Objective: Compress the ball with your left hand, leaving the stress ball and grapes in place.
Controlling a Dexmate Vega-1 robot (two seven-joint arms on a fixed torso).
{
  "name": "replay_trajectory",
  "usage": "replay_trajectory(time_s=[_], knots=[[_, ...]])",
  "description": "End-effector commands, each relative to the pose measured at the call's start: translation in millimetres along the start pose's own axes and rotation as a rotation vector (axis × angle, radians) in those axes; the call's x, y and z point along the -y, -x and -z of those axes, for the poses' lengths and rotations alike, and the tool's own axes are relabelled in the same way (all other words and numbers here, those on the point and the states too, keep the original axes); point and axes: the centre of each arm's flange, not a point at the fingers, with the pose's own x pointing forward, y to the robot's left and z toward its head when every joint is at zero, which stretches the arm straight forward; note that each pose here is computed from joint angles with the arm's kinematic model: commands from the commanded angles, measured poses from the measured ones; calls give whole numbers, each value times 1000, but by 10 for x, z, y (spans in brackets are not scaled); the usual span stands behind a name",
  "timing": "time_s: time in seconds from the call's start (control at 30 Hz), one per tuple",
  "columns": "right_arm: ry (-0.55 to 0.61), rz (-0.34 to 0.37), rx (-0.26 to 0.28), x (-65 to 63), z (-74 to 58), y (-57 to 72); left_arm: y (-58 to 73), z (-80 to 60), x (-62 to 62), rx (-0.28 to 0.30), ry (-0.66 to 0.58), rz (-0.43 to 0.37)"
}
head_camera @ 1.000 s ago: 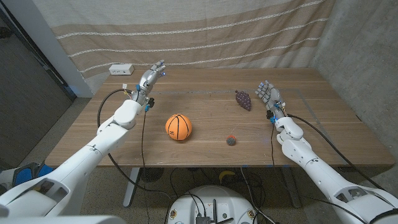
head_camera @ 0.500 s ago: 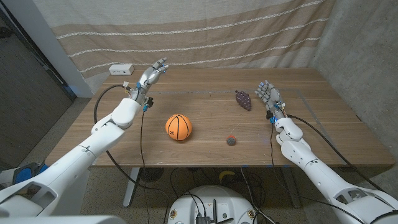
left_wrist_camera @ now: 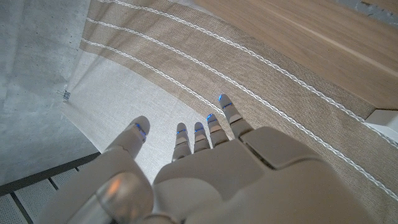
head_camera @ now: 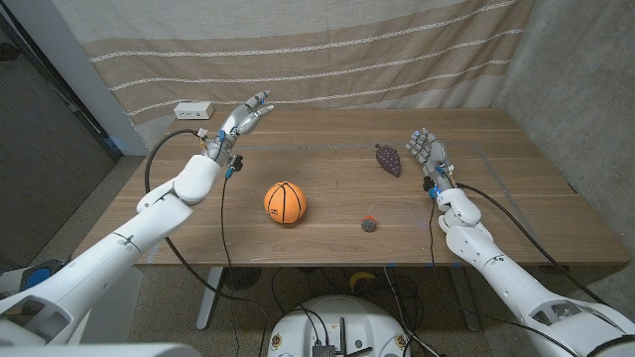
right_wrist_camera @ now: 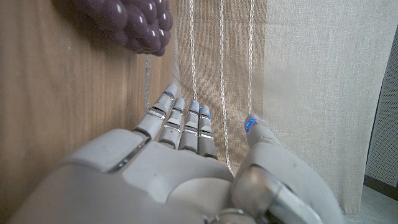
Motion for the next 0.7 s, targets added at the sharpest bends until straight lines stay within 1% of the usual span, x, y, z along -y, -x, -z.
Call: replay_trajectory(time_s=[0.03, 0.37, 0.7], knots=[[-13, 0, 18, -12, 32, 5, 69, -162, -16, 24, -81, 30], [-20, -3, 35, -7, 37, 23, 120, -321, 14, 54, -168, 51], [-36, 4, 50, 7, 72, 88, 174, -478, 12, 82, -233, 76]])
